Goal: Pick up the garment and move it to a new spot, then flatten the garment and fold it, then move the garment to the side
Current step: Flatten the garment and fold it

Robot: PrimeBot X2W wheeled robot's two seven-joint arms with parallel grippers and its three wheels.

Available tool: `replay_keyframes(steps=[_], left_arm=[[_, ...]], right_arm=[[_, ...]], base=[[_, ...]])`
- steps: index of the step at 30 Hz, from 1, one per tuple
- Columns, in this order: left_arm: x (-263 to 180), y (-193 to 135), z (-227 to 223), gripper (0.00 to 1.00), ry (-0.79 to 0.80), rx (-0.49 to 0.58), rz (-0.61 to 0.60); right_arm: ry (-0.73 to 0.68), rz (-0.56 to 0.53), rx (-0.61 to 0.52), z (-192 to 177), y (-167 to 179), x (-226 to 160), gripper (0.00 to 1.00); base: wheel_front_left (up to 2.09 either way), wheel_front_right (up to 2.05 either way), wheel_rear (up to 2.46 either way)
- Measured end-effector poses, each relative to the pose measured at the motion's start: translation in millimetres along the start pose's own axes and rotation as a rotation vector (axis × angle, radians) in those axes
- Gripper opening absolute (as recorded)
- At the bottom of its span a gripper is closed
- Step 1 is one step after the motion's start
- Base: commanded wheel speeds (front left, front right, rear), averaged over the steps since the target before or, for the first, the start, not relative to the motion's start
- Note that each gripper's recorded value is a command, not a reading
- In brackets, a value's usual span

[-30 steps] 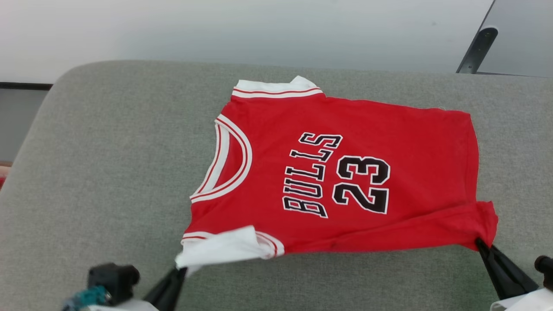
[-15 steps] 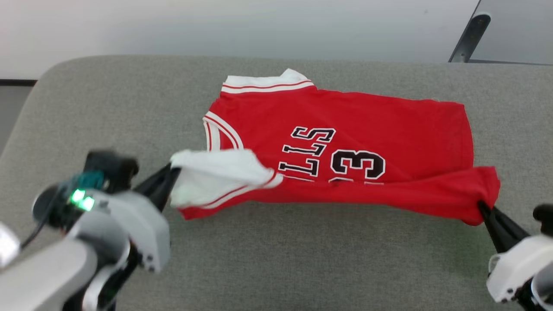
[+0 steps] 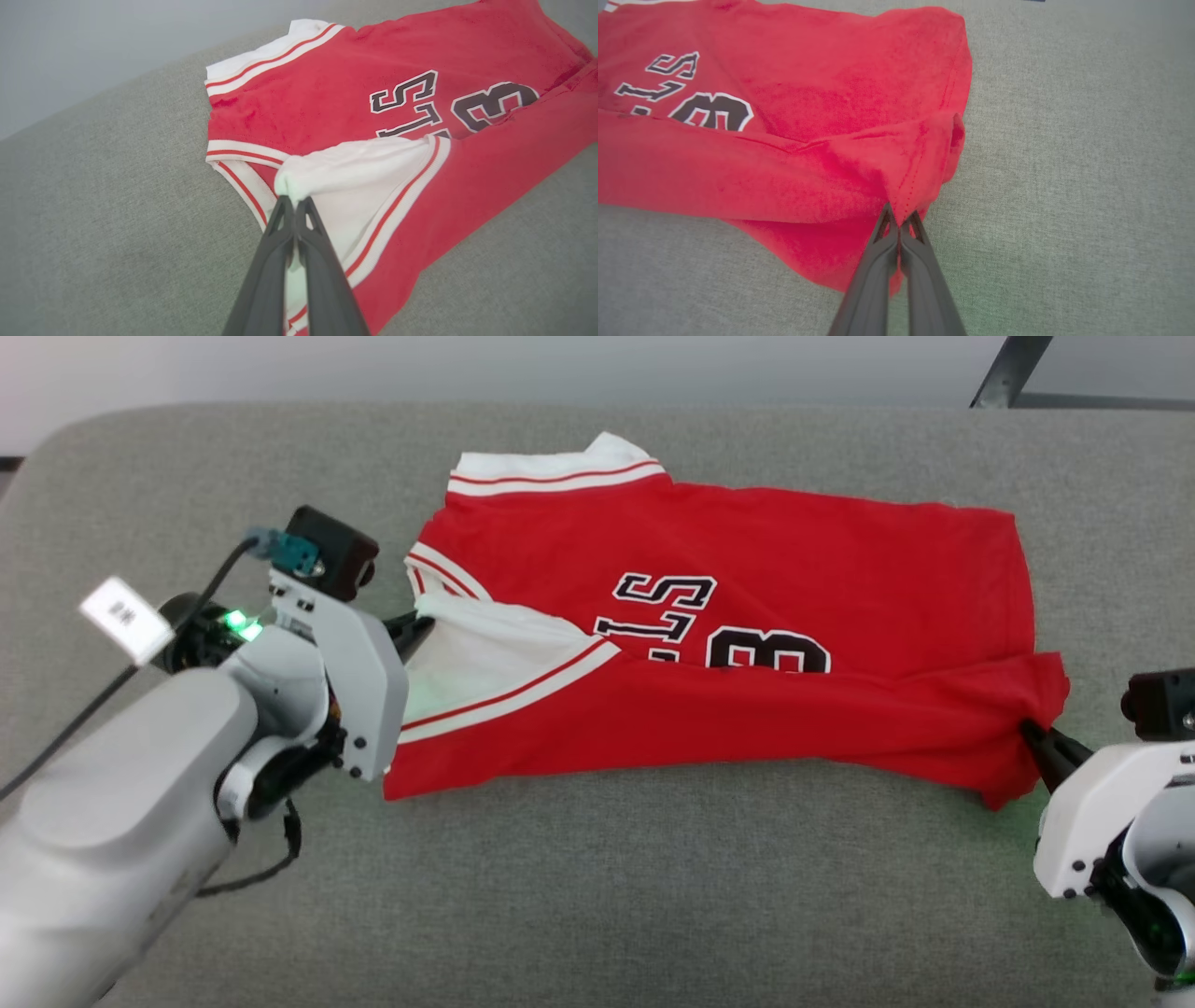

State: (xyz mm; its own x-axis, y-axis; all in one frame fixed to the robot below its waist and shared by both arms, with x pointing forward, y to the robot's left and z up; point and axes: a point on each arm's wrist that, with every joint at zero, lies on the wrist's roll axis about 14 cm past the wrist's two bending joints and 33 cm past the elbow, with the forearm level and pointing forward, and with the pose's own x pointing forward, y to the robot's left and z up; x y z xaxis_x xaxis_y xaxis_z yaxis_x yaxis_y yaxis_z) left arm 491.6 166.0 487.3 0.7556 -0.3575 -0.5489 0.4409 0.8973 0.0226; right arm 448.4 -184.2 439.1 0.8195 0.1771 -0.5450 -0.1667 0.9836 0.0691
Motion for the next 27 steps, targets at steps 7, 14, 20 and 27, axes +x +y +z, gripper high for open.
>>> replay_keyframes(steps=[7,14,20,27], left_arm=[[28,2,-35,0.08,0.166,-0.061,-0.030],[32,5,-46,0.85,0.248,-0.140,-0.023],[21,10,-41,1.00,0.271,-0.180,-0.002],[-1,11,-18,1.00,0.197,-0.170,0.017]], right_arm=[[0.105,-0.002,0.021,-12,1,12,0.00],[0.176,0.011,0.024,-14,7,14,0.50],[0.195,0.046,0.022,-5,16,5,1.00],[0.092,0.059,-0.017,28,20,-14,1.00]], base=[[0.00,0.00,0.00],[0.00,0.00,0.00],[0.00,0.00,0.00],[0.00,0.00,0.00]])
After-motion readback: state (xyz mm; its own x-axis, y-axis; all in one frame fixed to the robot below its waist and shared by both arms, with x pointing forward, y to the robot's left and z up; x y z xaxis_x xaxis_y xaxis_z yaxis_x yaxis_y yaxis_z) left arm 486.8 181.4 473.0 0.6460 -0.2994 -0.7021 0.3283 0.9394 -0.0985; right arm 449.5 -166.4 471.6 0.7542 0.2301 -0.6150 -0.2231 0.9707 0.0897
